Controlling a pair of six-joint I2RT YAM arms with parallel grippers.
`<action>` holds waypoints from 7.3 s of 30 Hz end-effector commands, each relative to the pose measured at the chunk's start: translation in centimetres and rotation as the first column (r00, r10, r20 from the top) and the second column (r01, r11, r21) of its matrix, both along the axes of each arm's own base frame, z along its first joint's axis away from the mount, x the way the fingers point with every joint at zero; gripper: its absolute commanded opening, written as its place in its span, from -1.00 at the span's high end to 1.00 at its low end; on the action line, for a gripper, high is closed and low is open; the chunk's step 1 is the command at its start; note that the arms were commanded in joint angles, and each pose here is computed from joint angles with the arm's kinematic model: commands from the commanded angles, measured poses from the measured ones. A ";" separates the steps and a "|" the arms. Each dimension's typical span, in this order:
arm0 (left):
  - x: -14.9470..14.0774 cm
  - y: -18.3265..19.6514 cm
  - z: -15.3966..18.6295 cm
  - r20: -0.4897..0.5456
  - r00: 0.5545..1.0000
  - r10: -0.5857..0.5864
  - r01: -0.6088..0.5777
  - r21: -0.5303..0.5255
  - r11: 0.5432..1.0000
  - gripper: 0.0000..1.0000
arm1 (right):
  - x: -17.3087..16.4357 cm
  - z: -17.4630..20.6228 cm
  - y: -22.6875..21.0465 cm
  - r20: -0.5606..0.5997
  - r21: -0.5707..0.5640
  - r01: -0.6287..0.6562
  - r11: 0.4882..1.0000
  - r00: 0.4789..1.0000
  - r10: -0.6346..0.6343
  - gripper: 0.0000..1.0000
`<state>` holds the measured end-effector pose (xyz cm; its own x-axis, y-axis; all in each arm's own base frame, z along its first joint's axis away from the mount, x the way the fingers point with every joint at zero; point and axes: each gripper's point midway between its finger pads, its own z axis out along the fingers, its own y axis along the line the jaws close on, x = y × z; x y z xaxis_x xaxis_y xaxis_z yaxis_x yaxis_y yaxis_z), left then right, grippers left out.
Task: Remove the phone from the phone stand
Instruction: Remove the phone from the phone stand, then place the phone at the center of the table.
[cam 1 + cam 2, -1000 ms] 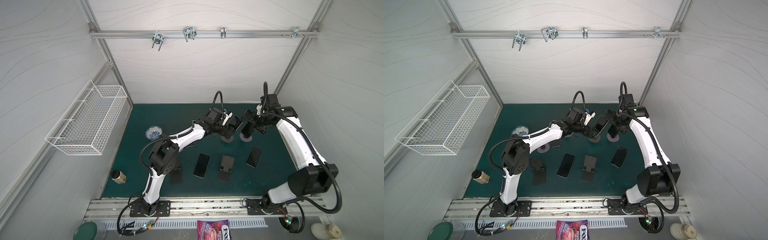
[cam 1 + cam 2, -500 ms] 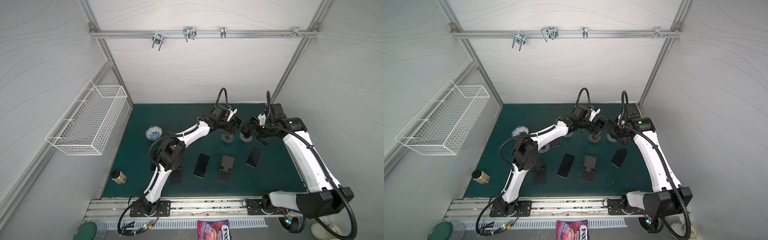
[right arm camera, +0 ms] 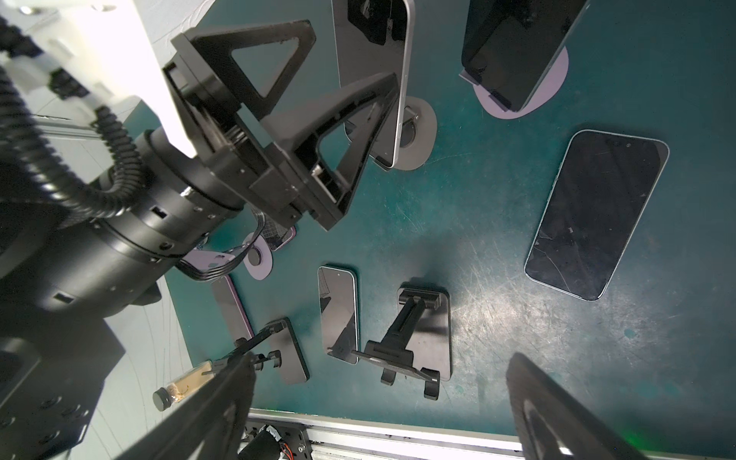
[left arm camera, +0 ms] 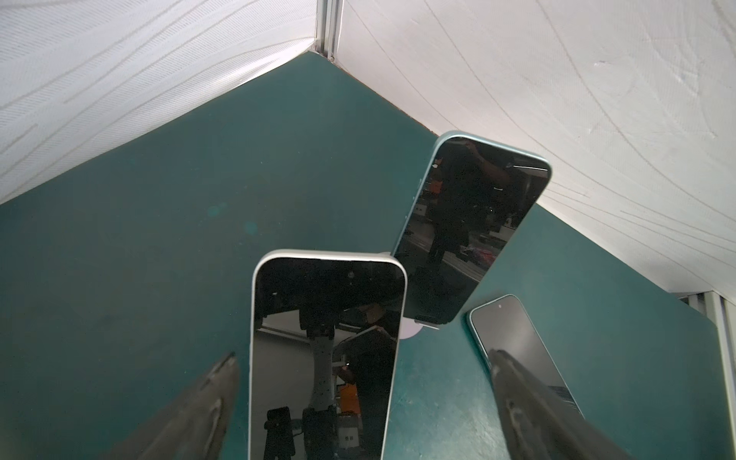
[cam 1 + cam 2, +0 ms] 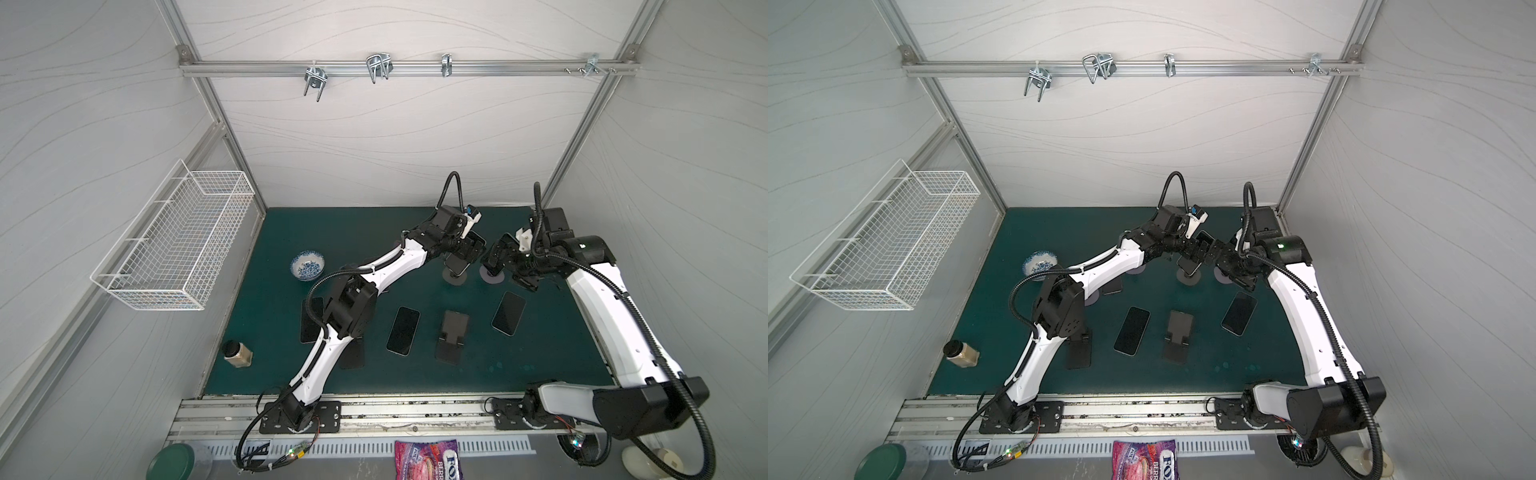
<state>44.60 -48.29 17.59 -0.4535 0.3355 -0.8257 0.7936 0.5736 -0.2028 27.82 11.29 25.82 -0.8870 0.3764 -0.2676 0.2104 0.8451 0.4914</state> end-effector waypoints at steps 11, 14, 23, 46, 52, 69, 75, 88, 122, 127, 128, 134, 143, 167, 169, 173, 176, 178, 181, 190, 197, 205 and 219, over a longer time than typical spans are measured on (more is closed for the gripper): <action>0.6 -1.2 -1.4 -0.007 1.000 0.028 -0.028 -0.003 1.000 -0.96 | -0.7 0.1 0.8 0.010 -0.006 -0.048 0.999 0.999 0.048 -0.98; 0.6 -1.1 -1.9 -0.014 0.999 0.029 -0.029 0.009 1.000 -0.95 | -0.6 -0.1 1.0 0.002 0.002 -0.052 0.999 0.999 0.052 -0.98; 0.7 -1.0 -2.9 -0.026 0.999 0.035 -0.034 0.022 0.999 -0.91 | -0.4 -0.2 1.1 0.003 -0.007 -0.061 0.998 0.998 0.061 -0.98; 0.8 -1.4 -4.7 -0.044 0.997 0.063 -0.062 0.030 0.998 -0.79 | -0.1 0.2 0.7 0.028 -0.039 -0.063 0.997 0.998 0.065 -0.98; 0.9 -1.4 -4.2 -0.038 0.997 0.061 -0.060 0.022 0.998 -0.69 | -0.1 0.2 0.8 0.027 -0.036 -0.066 0.997 0.997 0.067 -0.98; 1.1 -1.2 -2.1 0.015 0.999 0.052 -0.052 0.015 0.999 -0.49 | 0.2 0.1 0.5 0.026 -0.057 -0.061 0.997 0.998 0.062 -0.98; 1.0 -1.2 -1.3 0.029 0.998 0.049 -0.049 0.010 0.999 -0.47 | 0.3 0.3 0.5 0.033 -0.058 -0.062 0.996 0.997 0.064 -0.98; 0.9 -0.9 -0.5 0.040 0.998 0.047 -0.048 0.012 0.999 -0.40 | 0.6 0.6 0.7 0.032 -0.050 -0.064 0.997 0.997 0.066 -0.98; 0.2 1.6 11.8 0.178 0.983 0.052 -0.035 -0.098 0.995 -0.40 | 2.3 6.8 2.3 0.165 0.055 -0.073 0.996 0.984 0.063 -0.96; -0.7 3.7 13.7 0.180 0.981 0.074 -0.063 -0.066 0.996 -0.41 | 2.4 8.1 2.1 0.193 0.060 -0.070 0.996 0.979 0.057 -0.96; -0.9 4.1 13.8 0.177 0.981 0.079 -0.070 -0.061 0.996 -0.41 | 2.4 8.2 2.1 0.194 0.061 -0.069 0.996 0.979 0.056 -0.95; -3.1 7.0 13.5 0.136 0.984 0.114 -0.111 -0.029 0.993 -0.40 | 2.6 8.8 2.5 0.207 0.077 -0.076 0.994 0.977 0.058 -0.94; -5.7 10.9 10.8 0.072 0.981 0.180 -0.184 0.054 0.982 -0.36 | 2.7 8.2 2.9 0.191 0.096 -0.080 0.992 0.980 0.061 -0.94; -9.0 14.8 0.0 -0.088 0.952 0.292 -0.278 0.140 0.950 -0.34 | 1.4 6.4 5.8 0.139 0.136 -0.183 0.974 0.977 0.164 -0.92; -8.3 14.6 -0.4 -0.087 0.949 0.305 -0.289 0.156 0.945 -0.34 | 1.3 6.7 5.9 0.148 0.134 -0.192 0.972 0.974 0.172 -0.92; -7.1 13.8 -1.7 -0.116 0.937 0.330 -0.305 0.191 0.933 -0.34 | 1.2 7.3 6.0 0.170 0.134 -0.200 0.971 0.969 0.176 -0.92; -6.3 13.2 -2.7 -0.139 0.926 0.350 -0.318 0.209 0.925 -0.34 | 1.1 7.5 5.7 0.184 0.122 -0.199 0.972 0.967 0.175 -0.92; -5.9 12.9 -3.2 -0.147 0.921 0.361 -0.328 0.210 0.921 -0.34 | 1.1 7.5 5.5 0.192 0.111 -0.199 0.974 0.966 0.175 -0.92; -5.4 12.6 -4.0 -0.148 0.918 0.369 -0.332 0.222 0.917 -0.34 | 1.0 7.6 5.3 0.198 0.100 -0.200 0.975 0.964 0.178 -0.92; -4.6 12.1 -6.6 -0.176 0.905 0.387 -0.334 0.271 0.903 -0.34 | 1.2 7.9 5.8 0.207 0.111 -0.218 0.970 0.959 0.192 -0.93; -4.3 12.4 -8.6 -0.201 0.888 0.414 -0.343 0.313 0.886 -0.34 | 0.5 7.6 5.9 0.203 0.107 -0.231 0.967 0.957 0.207 -0.93; -4.5 12.8 -10.1 -0.248 0.857 0.451 -0.358 0.342 0.869 -0.35 | -0.3 6.4 5.7 0.178 0.095 -0.228 0.969 0.962 0.209 -0.93; -4.0 12.9 -11.4 -0.302 0.828 0.473 -0.371 0.338 0.865 -0.37 | 0.3 7.2 5.9 0.192 0.071 -0.223 0.972 0.960 0.206 -0.94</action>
